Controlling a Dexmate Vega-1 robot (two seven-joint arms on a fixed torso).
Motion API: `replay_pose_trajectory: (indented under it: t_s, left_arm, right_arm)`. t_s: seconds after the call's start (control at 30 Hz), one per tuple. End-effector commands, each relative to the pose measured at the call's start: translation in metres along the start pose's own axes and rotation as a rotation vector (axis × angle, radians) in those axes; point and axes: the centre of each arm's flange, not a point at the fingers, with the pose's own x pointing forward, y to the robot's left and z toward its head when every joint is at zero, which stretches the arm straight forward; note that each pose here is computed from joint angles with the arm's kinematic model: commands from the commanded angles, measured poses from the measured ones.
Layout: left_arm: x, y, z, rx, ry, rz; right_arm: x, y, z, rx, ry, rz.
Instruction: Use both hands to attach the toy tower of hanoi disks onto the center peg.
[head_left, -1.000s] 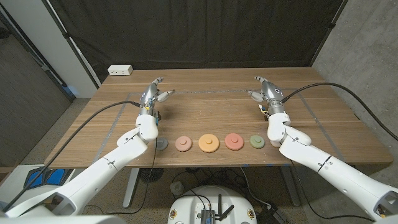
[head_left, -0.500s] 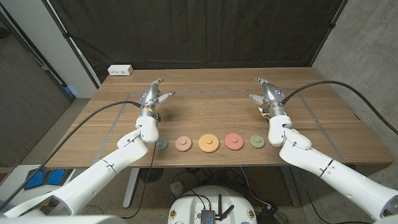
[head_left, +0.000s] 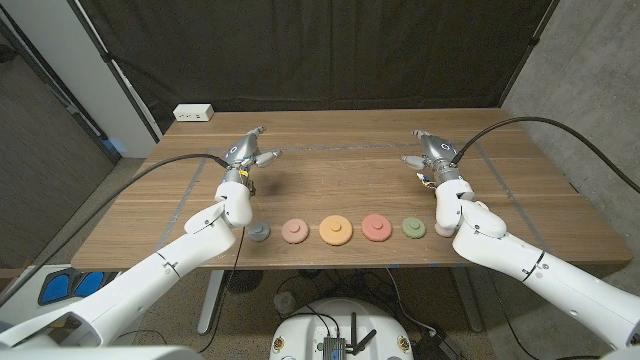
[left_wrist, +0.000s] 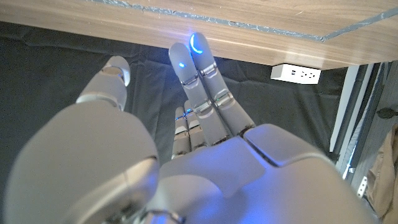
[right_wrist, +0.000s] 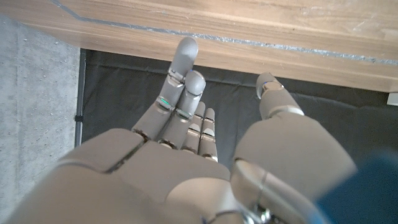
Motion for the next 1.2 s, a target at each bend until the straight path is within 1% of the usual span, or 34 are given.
replay_pose_trajectory:
  t_s: [0.03,0.13,0.23,0.3,0.43,0.57,0.7,0.8,0.97,1.07,1.2]
  left_arm:
    - [0.0025,0.0150,0.0041,0.073,-0.003,-0.058]
    - [0.0035,0.0154,0.0034,0.078,-0.004,-0.069]
    - [0.0048,0.0149,0.0029,0.085,-0.003,-0.093]
    - [0.0053,0.0147,0.0036,0.097,-0.003,-0.112]
    - [0.0056,0.0162,0.0059,0.122,-0.004,-0.145]
    - [0.0061,0.0185,0.0068,0.133,-0.008,-0.182]
    - [0.0074,0.0187,0.0060,0.141,-0.008,-0.206]
    - [0.0073,0.0189,0.0057,0.144,-0.008,-0.206]
    - [0.0069,0.0194,0.0046,0.139,-0.007,-0.201]
    - [0.0068,0.0202,0.0051,0.148,-0.009,-0.212]
    - [0.0075,0.0214,0.0066,0.162,-0.006,-0.227]
  right_arm:
    - [-0.0016,-0.0053,-0.0015,-0.045,0.018,0.091]
    - [-0.0009,-0.0059,0.0000,-0.051,0.022,0.105]
    - [0.0001,-0.0060,0.0017,-0.016,0.009,0.124]
    - [0.0007,-0.0063,0.0043,-0.034,0.018,0.124]
    - [0.0021,-0.0061,0.0064,-0.049,0.030,0.150]
    - [0.0018,-0.0051,0.0074,-0.052,0.031,0.164]
    - [0.0012,-0.0031,0.0068,-0.049,0.032,0.156]
    - [0.0008,-0.0017,0.0058,-0.042,0.023,0.138]
    - [0.0032,-0.0019,0.0048,-0.063,0.024,0.163]
    - [0.0044,-0.0033,0.0049,-0.072,0.029,0.190]
    - [0.0032,-0.0053,0.0049,-0.084,0.039,0.202]
